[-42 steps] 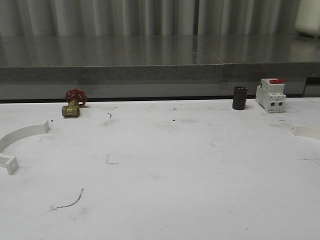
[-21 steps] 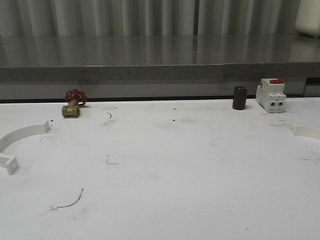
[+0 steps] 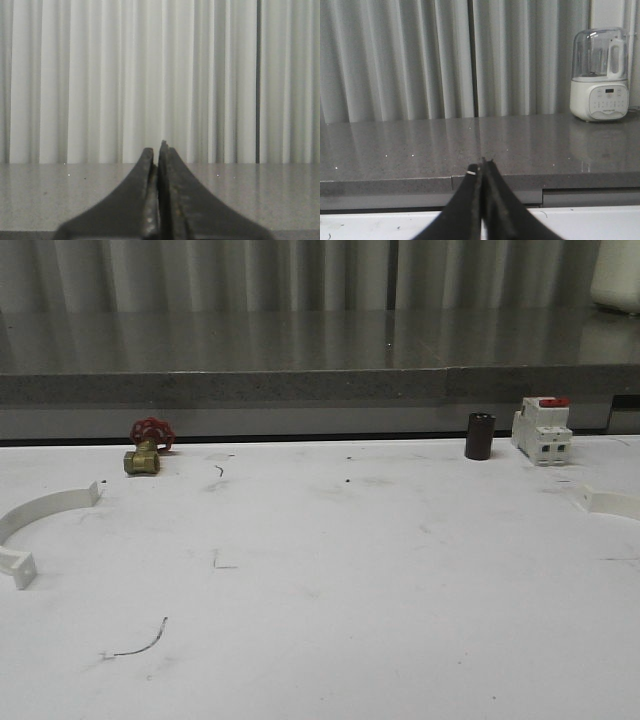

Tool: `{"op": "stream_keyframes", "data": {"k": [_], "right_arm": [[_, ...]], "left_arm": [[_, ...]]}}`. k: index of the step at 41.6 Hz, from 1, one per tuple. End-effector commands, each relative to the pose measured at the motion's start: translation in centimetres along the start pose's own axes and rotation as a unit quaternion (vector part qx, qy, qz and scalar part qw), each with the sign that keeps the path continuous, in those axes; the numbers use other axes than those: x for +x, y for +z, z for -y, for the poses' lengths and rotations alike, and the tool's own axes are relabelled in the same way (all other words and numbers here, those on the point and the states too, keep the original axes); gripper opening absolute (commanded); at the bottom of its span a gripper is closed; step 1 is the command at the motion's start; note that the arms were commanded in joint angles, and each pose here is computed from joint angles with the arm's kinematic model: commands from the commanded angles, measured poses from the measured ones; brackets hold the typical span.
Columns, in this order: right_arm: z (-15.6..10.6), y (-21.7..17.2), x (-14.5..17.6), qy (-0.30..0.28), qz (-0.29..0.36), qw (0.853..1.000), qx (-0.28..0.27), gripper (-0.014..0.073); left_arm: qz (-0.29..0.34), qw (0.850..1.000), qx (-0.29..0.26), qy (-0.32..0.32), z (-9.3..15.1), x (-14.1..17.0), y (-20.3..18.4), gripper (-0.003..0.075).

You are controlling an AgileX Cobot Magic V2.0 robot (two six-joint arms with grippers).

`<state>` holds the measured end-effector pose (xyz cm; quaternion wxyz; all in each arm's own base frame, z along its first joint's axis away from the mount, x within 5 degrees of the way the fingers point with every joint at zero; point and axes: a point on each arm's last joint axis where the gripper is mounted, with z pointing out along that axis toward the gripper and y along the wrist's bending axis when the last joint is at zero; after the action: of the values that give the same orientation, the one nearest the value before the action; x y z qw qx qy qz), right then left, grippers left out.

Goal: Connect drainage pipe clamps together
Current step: 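Move the left gripper down toward the white clamp half near it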

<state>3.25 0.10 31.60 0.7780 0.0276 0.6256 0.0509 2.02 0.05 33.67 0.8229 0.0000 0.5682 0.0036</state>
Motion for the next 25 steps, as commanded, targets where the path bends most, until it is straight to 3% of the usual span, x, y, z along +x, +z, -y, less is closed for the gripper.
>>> {"op": "stream_keyframes", "data": {"k": [1,6,16,25], "right_arm": [[-0.4,1.0,-3.5,-0.004,0.013,1.0,0.001,-0.0116],[-0.5,3.3,-5.0,-0.004,-0.059,0.998,0.007,-0.0116],[-0.1,7.2,-1.3,-0.002,-0.238,0.971,0.024,-0.0116],[0.1,9.2,1.0,-0.001,-0.32,0.947,0.032,-0.0116]], "left_arm": [[0.001,1.0,0.003,-0.008,0.0,-3.2,1.1,-0.002],[-0.085,0.996,-0.001,-0.007,-0.1,-3.6,3.2,-0.002],[-0.235,0.972,-0.003,-0.005,0.0,0.9,6.7,-0.002],[-0.309,0.951,-0.003,-0.004,0.0,4.0,8.1,-0.002]]}}
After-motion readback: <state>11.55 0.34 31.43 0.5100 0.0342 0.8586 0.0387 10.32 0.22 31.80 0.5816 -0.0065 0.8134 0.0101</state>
